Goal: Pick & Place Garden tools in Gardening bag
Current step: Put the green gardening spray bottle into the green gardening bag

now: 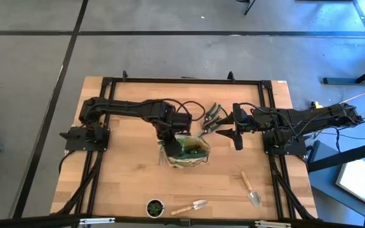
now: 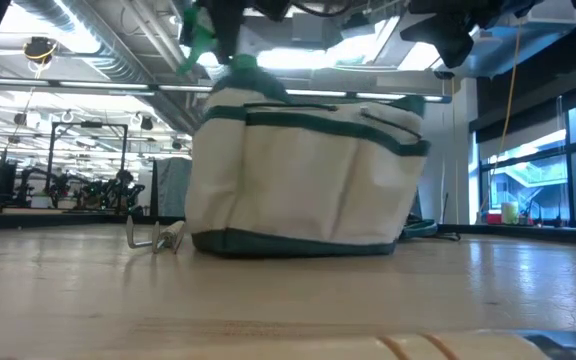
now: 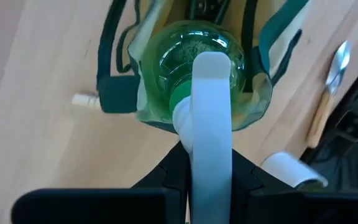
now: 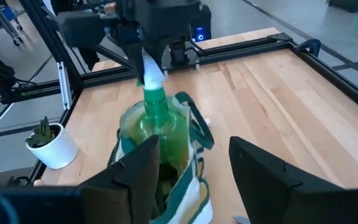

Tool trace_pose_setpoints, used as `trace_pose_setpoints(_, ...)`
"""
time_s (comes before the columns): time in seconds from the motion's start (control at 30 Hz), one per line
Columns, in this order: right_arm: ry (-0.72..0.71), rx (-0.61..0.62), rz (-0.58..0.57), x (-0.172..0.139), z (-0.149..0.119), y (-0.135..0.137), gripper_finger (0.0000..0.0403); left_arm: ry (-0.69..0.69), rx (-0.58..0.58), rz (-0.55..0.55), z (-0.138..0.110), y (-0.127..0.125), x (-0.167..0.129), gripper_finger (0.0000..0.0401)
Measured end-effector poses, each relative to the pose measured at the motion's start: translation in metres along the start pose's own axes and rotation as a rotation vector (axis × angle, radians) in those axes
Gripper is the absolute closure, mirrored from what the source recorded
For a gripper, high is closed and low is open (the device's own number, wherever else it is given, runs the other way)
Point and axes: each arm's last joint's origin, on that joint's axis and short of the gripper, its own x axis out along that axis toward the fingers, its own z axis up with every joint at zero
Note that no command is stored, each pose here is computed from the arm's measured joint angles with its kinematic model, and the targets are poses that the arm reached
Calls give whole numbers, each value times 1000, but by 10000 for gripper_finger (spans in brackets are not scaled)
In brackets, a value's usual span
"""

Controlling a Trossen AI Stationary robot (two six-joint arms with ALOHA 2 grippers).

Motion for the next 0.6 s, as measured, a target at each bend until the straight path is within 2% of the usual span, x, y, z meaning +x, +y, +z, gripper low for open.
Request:
trace_pose_setpoints(0.23, -1, 1, -2, 0, 0, 0, 208, 113, 27, 82, -11, 8, -1, 357)
trace_pose_setpoints(0.6, -1, 1, -2, 0, 0, 0, 208, 40, 63, 61, -5, 8, -14, 357)
